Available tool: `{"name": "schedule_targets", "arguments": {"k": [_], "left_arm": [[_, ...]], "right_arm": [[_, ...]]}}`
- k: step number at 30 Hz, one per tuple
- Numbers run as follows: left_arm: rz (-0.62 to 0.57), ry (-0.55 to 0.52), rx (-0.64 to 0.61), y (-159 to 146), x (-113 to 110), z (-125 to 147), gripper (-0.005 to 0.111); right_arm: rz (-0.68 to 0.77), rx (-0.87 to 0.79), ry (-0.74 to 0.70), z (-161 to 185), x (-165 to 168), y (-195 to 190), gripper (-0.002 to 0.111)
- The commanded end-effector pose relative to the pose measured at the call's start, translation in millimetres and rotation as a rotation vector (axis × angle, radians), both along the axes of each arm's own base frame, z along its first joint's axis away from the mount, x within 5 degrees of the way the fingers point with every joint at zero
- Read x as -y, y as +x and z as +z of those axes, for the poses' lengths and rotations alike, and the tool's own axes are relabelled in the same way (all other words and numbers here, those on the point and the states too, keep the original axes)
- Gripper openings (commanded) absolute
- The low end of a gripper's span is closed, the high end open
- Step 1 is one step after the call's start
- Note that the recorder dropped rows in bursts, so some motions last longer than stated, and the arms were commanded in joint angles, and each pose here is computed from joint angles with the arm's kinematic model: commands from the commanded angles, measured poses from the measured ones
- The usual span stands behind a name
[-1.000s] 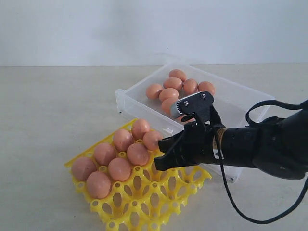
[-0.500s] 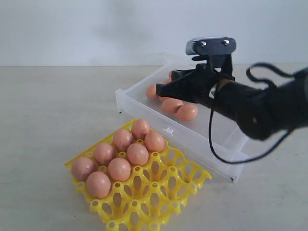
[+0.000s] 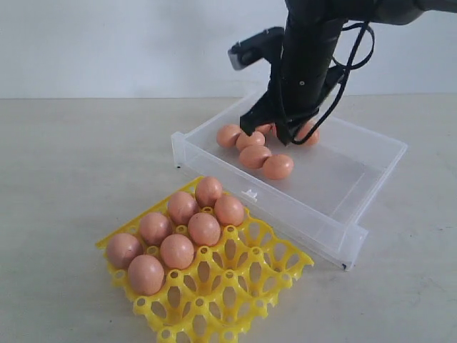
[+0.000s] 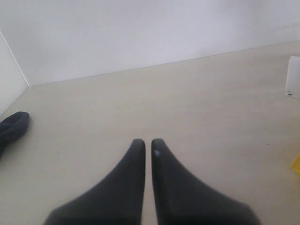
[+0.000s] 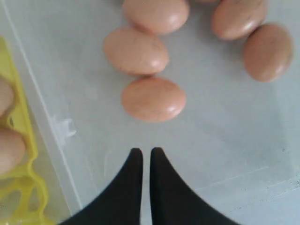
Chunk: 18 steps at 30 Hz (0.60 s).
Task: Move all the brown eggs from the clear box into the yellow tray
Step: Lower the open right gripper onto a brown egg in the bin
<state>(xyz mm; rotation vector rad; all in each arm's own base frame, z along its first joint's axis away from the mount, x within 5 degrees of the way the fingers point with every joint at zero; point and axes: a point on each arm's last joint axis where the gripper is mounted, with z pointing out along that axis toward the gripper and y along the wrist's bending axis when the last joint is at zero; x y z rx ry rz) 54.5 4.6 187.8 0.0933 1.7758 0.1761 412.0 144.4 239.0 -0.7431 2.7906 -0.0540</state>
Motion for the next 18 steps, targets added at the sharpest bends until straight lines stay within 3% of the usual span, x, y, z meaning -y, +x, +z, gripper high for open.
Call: {"name": "schedule_targets", "arguments": {"k": [1, 11, 13, 18], "left_arm": [[0.002, -0.003, 0.000, -0.1, -0.1, -1.0, 0.004], [0.002, -0.003, 0.000, -0.1, -0.1, -1.0, 0.004], [0.002, -0.003, 0.000, -0.1, -0.1, -1.0, 0.004], [0.002, -0.003, 0.000, -0.1, -0.1, -1.0, 0.004]], "right_arm": [[0.202, -0.092, -0.036, -5.0, 1.2, 0.9, 0.000], [0.724, -0.073, -0.060, -6.3, -1.4, -0.1, 0.002], [0.819, -0.060, -0.041, -6.0, -1.6, 0.0, 0.012], [0.943, -0.020, -0.046, -9.7, 5.0, 6.1, 0.056]]}}
